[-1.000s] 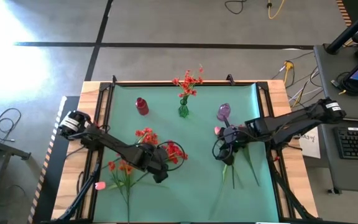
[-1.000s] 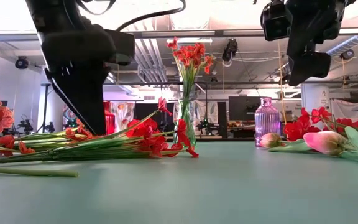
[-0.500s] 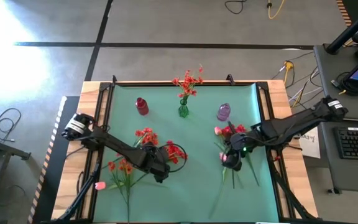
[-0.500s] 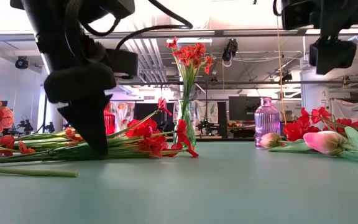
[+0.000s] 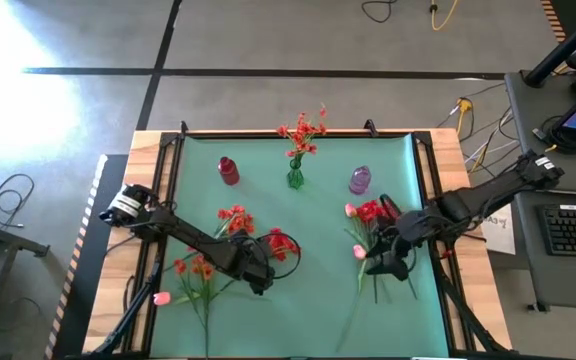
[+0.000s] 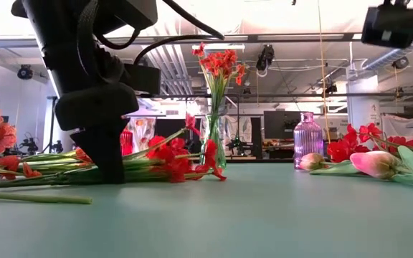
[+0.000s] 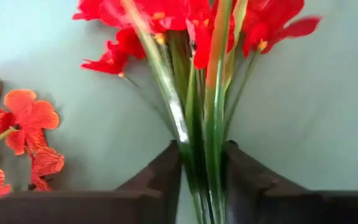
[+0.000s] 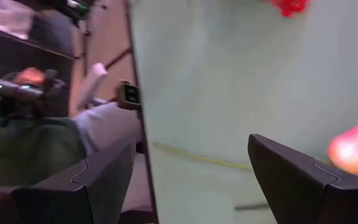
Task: Sort flowers into vase by color
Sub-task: Put the middle left red flower in the violet flower vase
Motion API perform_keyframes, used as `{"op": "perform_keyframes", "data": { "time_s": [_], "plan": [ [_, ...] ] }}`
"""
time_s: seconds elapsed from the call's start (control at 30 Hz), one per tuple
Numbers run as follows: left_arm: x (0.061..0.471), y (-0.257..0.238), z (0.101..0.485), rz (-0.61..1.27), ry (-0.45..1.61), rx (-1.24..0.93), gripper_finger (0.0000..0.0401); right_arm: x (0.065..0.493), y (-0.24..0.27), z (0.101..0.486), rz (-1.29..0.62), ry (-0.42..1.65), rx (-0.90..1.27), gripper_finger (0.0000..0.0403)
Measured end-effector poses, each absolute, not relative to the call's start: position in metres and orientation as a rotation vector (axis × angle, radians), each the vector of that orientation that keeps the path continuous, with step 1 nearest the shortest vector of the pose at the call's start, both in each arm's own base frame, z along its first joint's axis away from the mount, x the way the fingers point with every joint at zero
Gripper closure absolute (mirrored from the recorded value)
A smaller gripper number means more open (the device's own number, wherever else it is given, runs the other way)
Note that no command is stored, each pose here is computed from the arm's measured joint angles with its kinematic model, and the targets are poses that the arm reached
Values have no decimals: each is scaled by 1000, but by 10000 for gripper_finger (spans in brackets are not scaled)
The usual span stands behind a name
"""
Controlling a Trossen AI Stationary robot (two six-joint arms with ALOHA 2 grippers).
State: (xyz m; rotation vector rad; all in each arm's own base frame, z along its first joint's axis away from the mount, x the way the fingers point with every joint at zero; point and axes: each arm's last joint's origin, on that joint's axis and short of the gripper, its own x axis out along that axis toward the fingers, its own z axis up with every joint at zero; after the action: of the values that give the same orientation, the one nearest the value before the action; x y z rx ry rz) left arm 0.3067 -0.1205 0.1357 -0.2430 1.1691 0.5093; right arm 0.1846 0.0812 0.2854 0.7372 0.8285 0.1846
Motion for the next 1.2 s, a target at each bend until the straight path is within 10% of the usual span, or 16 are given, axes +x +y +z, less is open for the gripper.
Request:
{"op": "perform_keyframes", "data": {
  "time_s": [0.13, 0.53, 1.2],
  "plan": [
    [307, -119, 136, 538, 1146, -241, 391, 179, 82, 293, 240, 777, 716, 101],
    [323, -122, 165, 505, 1083, -193, 400, 154, 94, 325, 498, 556, 614, 101],
    [372, -106, 320, 255, 445, 58, 401, 131, 122, 332, 735, 479, 425, 101]
  ]
}}
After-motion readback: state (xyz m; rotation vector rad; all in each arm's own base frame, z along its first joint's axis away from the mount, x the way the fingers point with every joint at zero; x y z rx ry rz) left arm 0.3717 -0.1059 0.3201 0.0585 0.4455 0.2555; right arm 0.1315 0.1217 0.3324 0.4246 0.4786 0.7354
